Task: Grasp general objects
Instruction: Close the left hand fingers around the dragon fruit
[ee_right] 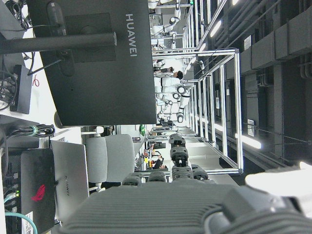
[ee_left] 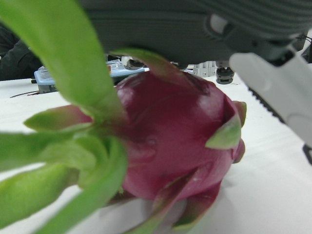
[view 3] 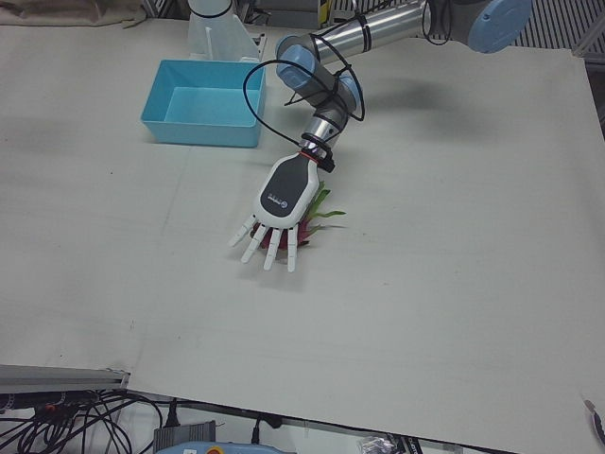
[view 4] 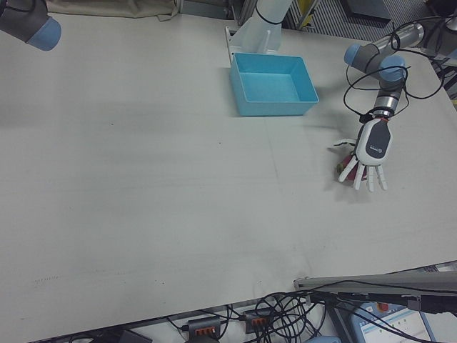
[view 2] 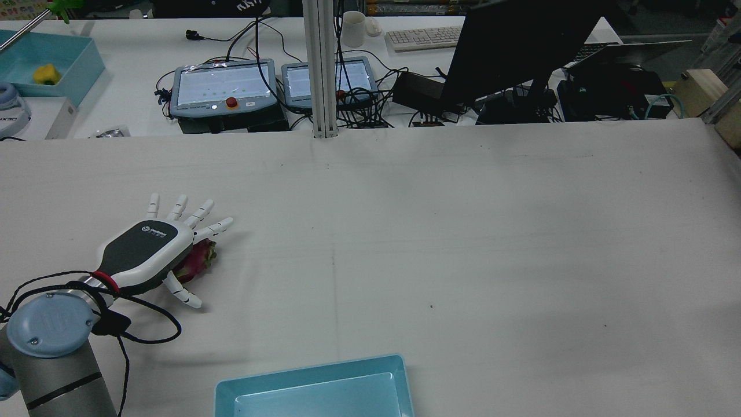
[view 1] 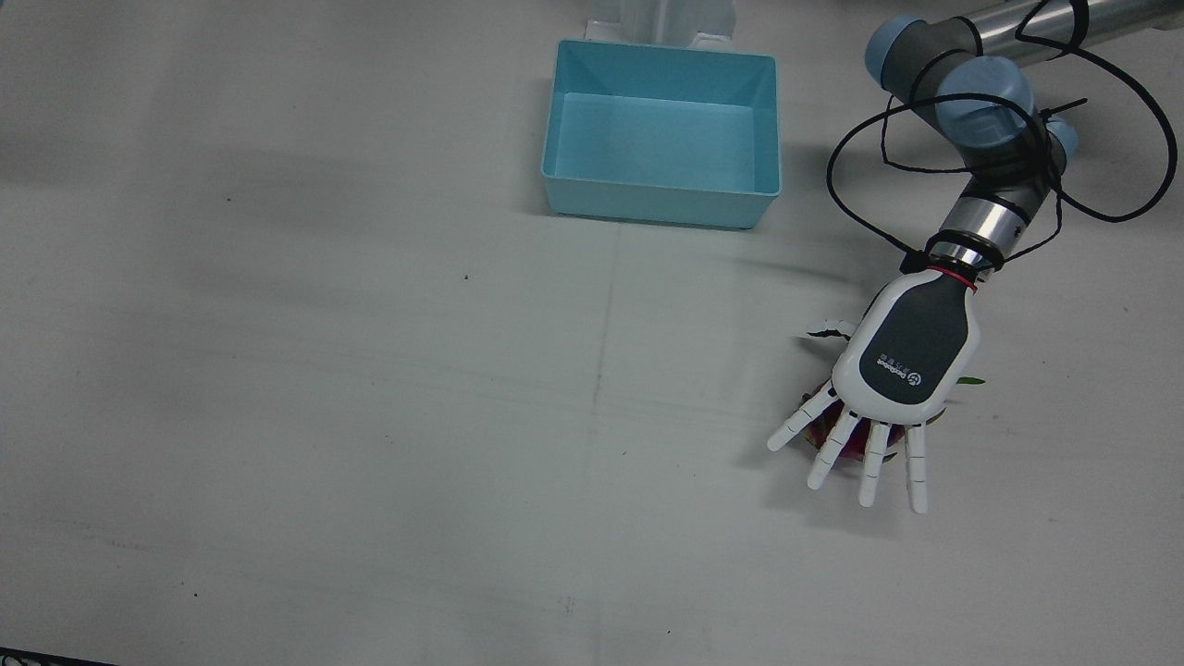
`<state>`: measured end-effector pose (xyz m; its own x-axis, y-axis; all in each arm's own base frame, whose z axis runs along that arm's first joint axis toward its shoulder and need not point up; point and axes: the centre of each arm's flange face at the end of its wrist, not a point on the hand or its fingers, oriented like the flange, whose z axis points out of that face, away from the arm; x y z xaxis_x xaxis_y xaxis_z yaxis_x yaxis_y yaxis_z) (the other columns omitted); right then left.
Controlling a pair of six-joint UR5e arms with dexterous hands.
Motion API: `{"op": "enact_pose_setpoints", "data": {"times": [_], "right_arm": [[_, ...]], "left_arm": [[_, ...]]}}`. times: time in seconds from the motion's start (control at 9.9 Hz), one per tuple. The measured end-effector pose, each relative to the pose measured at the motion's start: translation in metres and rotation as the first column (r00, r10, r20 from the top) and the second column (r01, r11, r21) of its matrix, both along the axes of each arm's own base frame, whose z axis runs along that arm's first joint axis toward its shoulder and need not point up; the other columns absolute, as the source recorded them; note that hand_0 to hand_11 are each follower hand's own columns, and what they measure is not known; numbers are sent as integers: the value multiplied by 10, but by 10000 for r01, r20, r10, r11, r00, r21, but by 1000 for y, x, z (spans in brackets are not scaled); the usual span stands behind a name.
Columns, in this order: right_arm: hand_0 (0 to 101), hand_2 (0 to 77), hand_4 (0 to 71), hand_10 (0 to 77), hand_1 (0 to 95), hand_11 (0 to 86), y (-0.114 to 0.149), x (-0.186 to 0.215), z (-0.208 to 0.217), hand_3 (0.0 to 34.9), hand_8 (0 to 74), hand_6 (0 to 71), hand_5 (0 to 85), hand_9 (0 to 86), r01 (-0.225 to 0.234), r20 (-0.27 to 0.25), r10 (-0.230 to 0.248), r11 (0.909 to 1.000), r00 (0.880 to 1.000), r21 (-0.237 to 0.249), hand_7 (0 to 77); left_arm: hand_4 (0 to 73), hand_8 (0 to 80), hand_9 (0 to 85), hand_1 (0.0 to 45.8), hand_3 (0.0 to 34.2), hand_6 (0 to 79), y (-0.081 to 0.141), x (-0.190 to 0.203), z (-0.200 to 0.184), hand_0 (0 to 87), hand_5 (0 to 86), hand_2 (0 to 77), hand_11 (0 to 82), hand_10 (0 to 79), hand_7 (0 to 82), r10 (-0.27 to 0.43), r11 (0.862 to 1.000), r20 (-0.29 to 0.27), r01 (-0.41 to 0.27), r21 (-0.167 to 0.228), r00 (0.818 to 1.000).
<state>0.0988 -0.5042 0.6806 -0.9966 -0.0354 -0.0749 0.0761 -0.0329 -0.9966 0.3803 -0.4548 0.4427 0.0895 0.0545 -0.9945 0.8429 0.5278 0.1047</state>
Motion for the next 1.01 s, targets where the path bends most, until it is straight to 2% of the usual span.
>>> {"op": "enact_pose_setpoints", "data": {"times": [0.2, 0.51, 0.91, 1.01], "right_arm": [[1, 16, 0, 0, 54, 11, 0, 0, 0, 0, 0, 0, 0, 16, 0, -1, 0, 10000, 10000, -3, 0], [1, 16, 0, 0, 54, 11, 0, 0, 0, 0, 0, 0, 0, 16, 0, 0, 0, 10000, 10000, -2, 0], [1, 16, 0, 0, 49, 11, 0, 0, 0, 0, 0, 0, 0, 16, 0, 0, 0, 10000, 10000, 0, 0], [1, 16, 0, 0, 49, 11, 0, 0, 0, 0, 0, 0, 0, 16, 0, 0, 0, 10000, 10000, 0, 0]], "left_arm": [[0, 11, 5, 0, 307, 5, -14, -15, 4, 534, 22, 147, 0, 11, 11, -72, 9996, -307, 63, -290, 9995], [0, 11, 5, 0, 300, 5, -27, -17, 27, 514, 22, 131, 0, 11, 11, -186, 9987, -262, 173, -487, 9995], [0, 11, 5, 0, 309, 5, -30, -19, 30, 495, 22, 120, 0, 11, 11, -248, 9987, -226, 238, -443, 9994], [0, 11, 5, 0, 294, 5, -30, -19, 28, 495, 22, 120, 0, 11, 11, -266, 9988, -259, 256, -415, 9993]]}}
